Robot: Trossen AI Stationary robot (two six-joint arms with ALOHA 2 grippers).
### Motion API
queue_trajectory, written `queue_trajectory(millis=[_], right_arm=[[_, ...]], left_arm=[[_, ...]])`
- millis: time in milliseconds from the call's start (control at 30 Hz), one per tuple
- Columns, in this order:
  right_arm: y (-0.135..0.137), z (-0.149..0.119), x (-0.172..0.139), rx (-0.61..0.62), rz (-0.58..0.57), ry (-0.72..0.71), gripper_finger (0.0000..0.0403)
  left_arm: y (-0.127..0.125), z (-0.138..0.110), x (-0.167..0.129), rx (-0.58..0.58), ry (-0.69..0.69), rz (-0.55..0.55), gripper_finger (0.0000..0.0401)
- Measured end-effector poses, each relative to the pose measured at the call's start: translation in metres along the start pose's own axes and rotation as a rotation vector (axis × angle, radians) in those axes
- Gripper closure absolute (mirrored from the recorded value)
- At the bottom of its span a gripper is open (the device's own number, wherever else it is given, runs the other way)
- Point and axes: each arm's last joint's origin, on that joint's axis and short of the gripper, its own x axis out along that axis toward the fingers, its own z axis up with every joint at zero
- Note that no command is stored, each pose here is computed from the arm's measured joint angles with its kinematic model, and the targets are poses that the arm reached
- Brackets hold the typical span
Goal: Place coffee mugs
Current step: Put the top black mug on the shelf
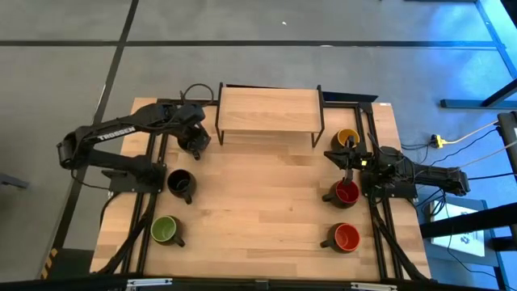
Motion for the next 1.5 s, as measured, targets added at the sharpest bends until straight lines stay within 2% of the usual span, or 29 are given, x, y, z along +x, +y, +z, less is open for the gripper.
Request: queue_trajectory(millis=[100,233,300,767,1000,1133,1333,1433,1500], right_arm=[[0.0,0.0,0.0,0.009,0.0,0.0,0.0393],[0.0,0.0,0.0,0.009,0.0,0.0,0.0393],[0.0,0.0,0.0,0.009,0.0,0.0,0.0393],[0.0,0.0,0.0,0.001,0.0,0.0,0.0393],[0.0,0.0,0.0,0.0,0.0,0.0,0.0393],[0.0,0.0,0.0,0.0,0.0,0.0,0.0393],[0.0,0.0,0.0,0.0,0.0,0.0,0.0393],[0.0,0.0,0.0,0.007,0.0,0.0,0.0393],[0.0,0.0,0.0,0.056,0.008,0.003,0.0393]], left_arm=[[-0.004,0.0,0.008,0.01,-0.003,0.027,0.0224],[-0.006,-0.007,0.025,0.067,0.083,-0.038,0.0224],[-0.002,-0.011,0.032,0.073,0.113,-0.037,0.0224],[0.015,-0.024,0.071,0.017,0.127,-0.055,0.0224],[0.018,-0.038,0.09,0.049,0.135,-0.078,0.0228],[0.02,-0.042,0.095,0.085,0.126,-0.082,0.0262],[0.018,-0.039,0.093,0.204,0.109,-0.093,0.0373],[0.018,-0.036,0.089,0.221,0.109,-0.085,0.0378],[0.017,-0.032,0.082,0.22,0.124,-0.079,0.0378]])
